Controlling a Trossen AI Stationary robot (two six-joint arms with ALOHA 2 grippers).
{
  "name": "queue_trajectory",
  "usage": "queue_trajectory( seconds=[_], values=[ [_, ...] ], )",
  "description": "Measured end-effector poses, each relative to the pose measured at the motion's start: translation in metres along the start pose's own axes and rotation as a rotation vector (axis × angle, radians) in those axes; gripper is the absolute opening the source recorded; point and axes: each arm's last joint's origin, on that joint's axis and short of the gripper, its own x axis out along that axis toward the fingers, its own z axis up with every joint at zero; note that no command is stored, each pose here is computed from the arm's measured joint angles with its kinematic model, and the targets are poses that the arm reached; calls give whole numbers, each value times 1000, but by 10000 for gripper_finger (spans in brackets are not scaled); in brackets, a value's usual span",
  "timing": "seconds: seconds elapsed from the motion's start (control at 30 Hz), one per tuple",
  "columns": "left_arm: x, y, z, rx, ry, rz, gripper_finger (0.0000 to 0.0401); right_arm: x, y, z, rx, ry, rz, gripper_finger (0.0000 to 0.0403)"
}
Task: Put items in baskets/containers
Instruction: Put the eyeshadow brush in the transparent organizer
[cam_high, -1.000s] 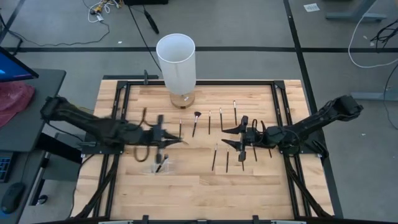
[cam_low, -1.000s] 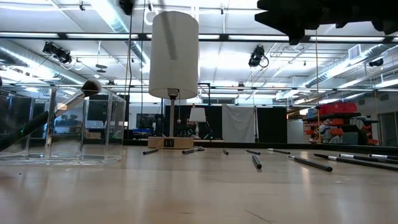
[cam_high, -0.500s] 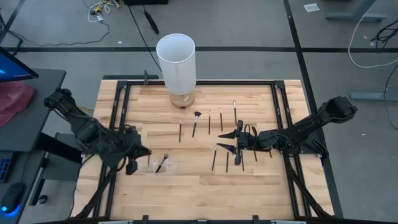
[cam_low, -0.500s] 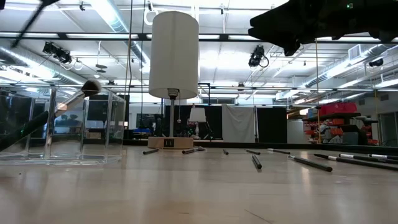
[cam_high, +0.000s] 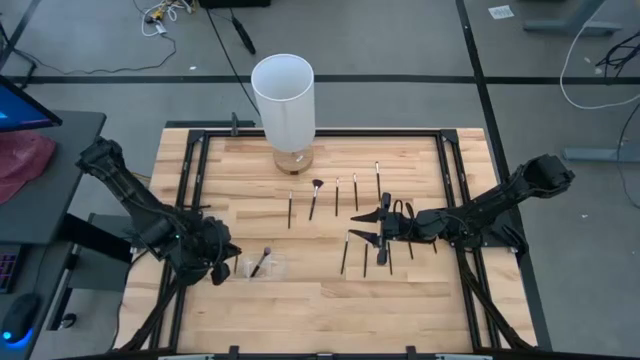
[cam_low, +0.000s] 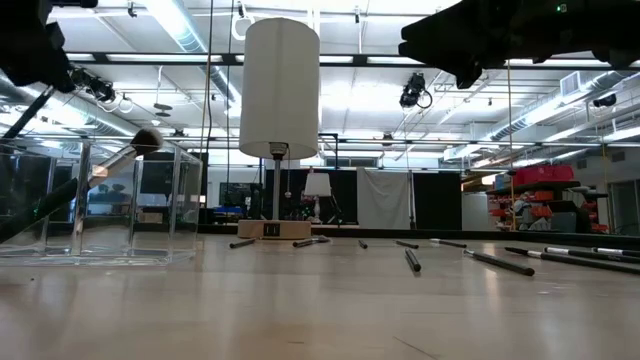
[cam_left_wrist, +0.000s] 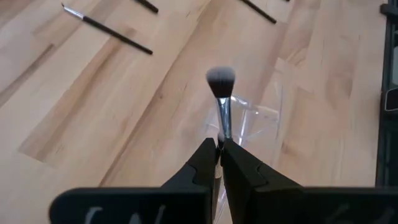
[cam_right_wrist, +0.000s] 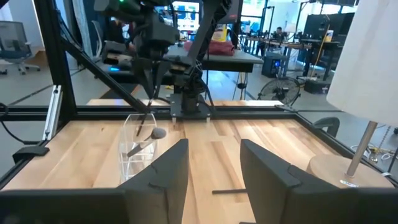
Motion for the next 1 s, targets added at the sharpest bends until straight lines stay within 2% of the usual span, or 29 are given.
queue_trajectory(
  seconds=[0.5, 1.0],
  values=[
    [12, 8, -13, -2, 47, 13, 20, 0, 0, 1, 3, -13, -1, 146],
    [13, 8, -14, -3, 52, 13, 25, 0, 0, 2, 4, -15, -1, 146]
  ],
)
